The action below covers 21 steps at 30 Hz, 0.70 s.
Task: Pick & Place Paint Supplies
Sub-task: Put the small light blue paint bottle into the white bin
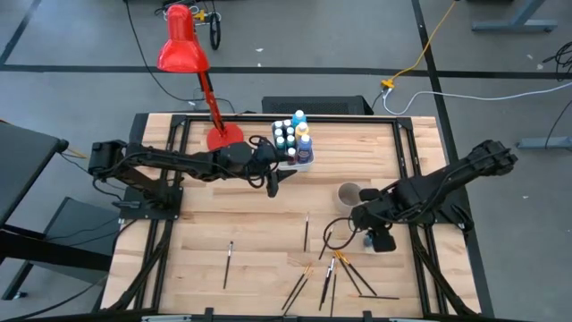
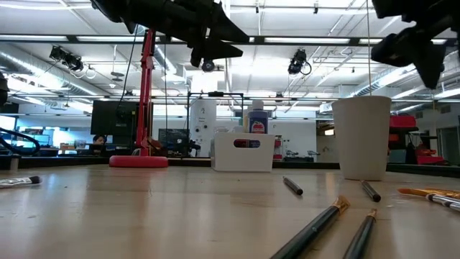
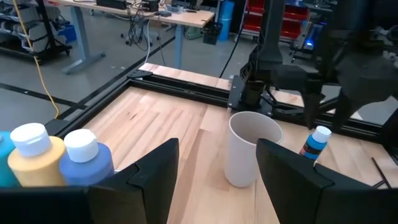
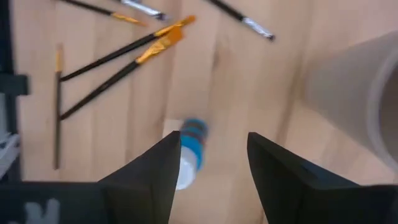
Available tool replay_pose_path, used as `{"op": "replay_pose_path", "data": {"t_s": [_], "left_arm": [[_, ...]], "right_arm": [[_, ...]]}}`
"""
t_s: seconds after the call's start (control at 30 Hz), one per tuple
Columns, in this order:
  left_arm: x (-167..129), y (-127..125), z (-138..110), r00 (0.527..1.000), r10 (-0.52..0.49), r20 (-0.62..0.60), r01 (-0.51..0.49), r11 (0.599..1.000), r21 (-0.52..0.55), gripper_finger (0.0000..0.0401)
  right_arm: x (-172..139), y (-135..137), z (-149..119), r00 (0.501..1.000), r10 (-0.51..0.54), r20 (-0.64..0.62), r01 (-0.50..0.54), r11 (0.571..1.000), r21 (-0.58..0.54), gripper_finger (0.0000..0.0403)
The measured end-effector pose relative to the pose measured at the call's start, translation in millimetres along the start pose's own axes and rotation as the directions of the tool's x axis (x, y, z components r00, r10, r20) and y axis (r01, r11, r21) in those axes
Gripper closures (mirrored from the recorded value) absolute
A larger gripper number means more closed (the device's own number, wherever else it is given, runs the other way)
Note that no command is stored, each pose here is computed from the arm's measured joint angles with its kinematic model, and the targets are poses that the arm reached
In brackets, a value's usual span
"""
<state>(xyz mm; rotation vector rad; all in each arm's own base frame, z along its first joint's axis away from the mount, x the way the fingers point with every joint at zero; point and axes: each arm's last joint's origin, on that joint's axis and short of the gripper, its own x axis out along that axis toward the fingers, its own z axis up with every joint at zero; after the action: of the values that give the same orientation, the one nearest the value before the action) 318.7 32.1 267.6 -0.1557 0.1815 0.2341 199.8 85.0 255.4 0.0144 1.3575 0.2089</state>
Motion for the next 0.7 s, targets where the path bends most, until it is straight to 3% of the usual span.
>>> {"op": "replay_pose_path", "data": {"t_s": [0.3, 0.7], "left_arm": [[0, 0, 0, 1.0, 0.0, -0.001, 0.0, 1.0, 0.0, 0.0177], [0, 0, 0, 1.0, 0.0, 0.0, 0.0, 1.0, 0.0, 0.0177]], "right_arm": [[17, 15, -5, 0.999, 0.05, 0.006, -0.049, 0.992, -0.115, 0.0231], [36, 15, -21, 0.996, 0.043, -0.079, -0.048, 0.997, -0.058, 0.0232]]}}
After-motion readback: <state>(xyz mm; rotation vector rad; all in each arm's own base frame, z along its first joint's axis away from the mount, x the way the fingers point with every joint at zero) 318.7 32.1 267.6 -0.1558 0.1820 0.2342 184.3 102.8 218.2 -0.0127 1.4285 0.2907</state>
